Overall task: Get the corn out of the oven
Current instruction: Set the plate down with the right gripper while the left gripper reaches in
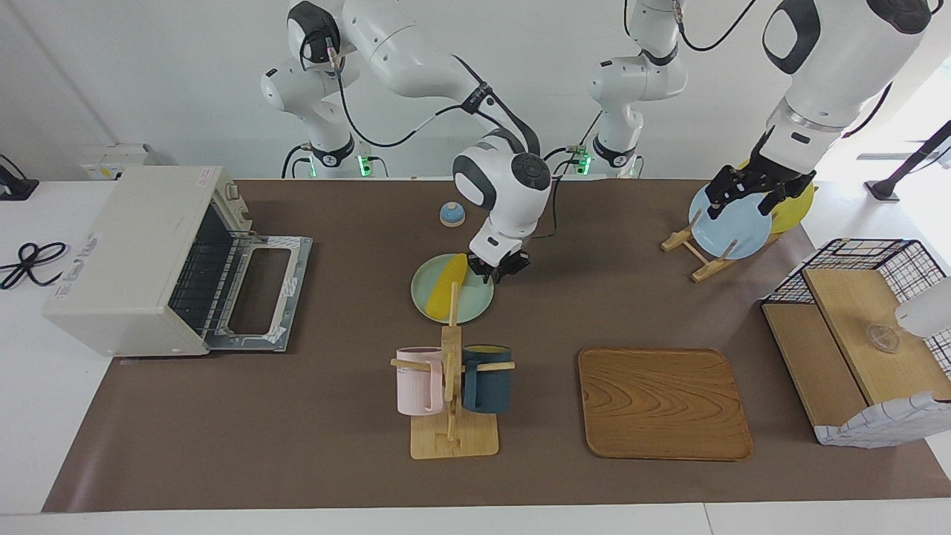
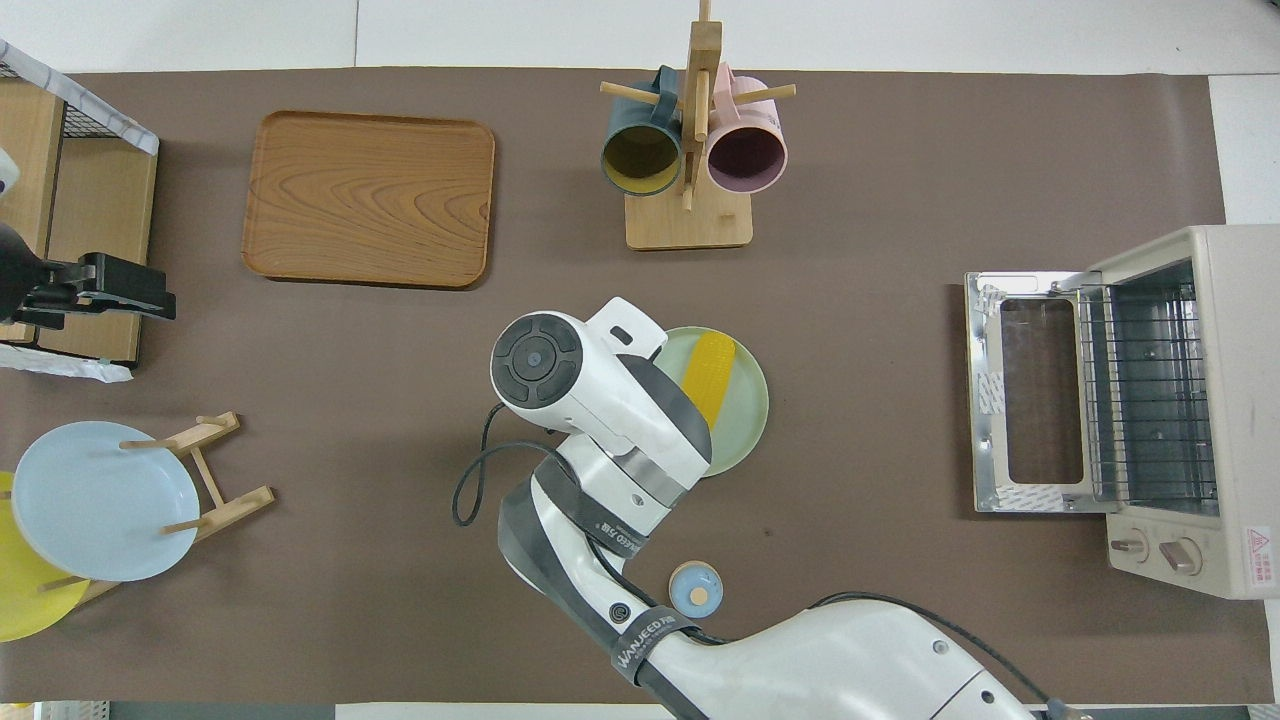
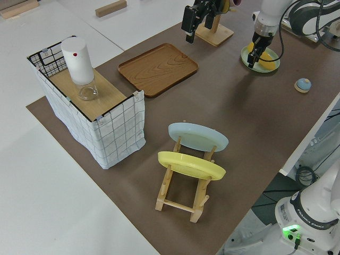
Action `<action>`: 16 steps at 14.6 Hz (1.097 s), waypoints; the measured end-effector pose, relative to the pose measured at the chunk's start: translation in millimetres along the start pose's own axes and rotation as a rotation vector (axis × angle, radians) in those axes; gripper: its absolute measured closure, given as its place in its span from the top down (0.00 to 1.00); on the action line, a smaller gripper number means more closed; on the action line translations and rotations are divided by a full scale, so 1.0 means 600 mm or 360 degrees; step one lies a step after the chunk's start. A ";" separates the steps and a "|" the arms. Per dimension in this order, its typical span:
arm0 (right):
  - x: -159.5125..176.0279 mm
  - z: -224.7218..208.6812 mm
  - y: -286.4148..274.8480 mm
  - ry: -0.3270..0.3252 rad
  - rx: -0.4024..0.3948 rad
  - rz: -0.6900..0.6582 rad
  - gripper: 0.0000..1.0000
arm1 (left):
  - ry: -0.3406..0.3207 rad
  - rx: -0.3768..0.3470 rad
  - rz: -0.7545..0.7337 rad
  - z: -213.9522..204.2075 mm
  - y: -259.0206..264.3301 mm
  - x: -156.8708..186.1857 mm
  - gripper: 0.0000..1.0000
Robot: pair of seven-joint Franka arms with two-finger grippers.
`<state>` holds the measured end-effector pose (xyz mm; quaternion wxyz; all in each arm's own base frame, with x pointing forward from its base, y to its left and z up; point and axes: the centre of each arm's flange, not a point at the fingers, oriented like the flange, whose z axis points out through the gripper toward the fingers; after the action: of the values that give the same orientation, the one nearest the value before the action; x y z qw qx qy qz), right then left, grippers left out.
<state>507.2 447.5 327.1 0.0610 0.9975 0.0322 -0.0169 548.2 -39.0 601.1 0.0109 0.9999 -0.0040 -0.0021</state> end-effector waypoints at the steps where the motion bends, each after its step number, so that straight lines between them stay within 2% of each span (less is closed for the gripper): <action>1: 0.002 -0.014 0.002 0.0011 0.0007 0.0005 0.67 | 0.0000 0.0000 0.0011 0.002 0.003 0.000 1.00; 4: 0.023 -0.087 0.066 0.0020 0.0009 0.0079 0.66 | 0.0014 -0.0021 0.0080 0.011 0.018 0.002 1.00; 5: 0.031 -0.112 0.104 0.0005 -0.0001 0.0085 0.63 | 0.0016 -0.0043 0.0113 0.019 0.026 0.003 1.00; 8: 0.041 -0.150 0.214 -0.0055 -0.0029 0.0097 0.62 | 0.0016 -0.0093 0.0215 0.064 0.073 0.002 1.00; 12: 0.004 -0.103 0.312 -0.0189 -0.0086 0.0104 0.62 | 0.0017 -0.0119 0.0413 0.109 0.195 -0.017 1.00; 13: -0.009 -0.087 0.335 -0.0228 -0.0101 0.0113 0.58 | 0.0017 -0.0138 0.0462 0.121 0.230 -0.023 1.00; 14: -0.021 -0.068 0.362 -0.0268 -0.0112 0.0122 0.58 | 0.0013 -0.0165 0.0504 0.135 0.264 -0.029 1.00; 16: -0.036 -0.021 0.431 -0.0310 -0.0095 0.0111 0.48 | -0.0004 -0.0203 0.0582 0.168 0.327 -0.037 1.00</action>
<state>503.1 191.4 371.5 0.0942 0.9893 -0.0080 -0.1108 523.8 -237.2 505.0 0.0743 0.9798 -0.1856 -0.0016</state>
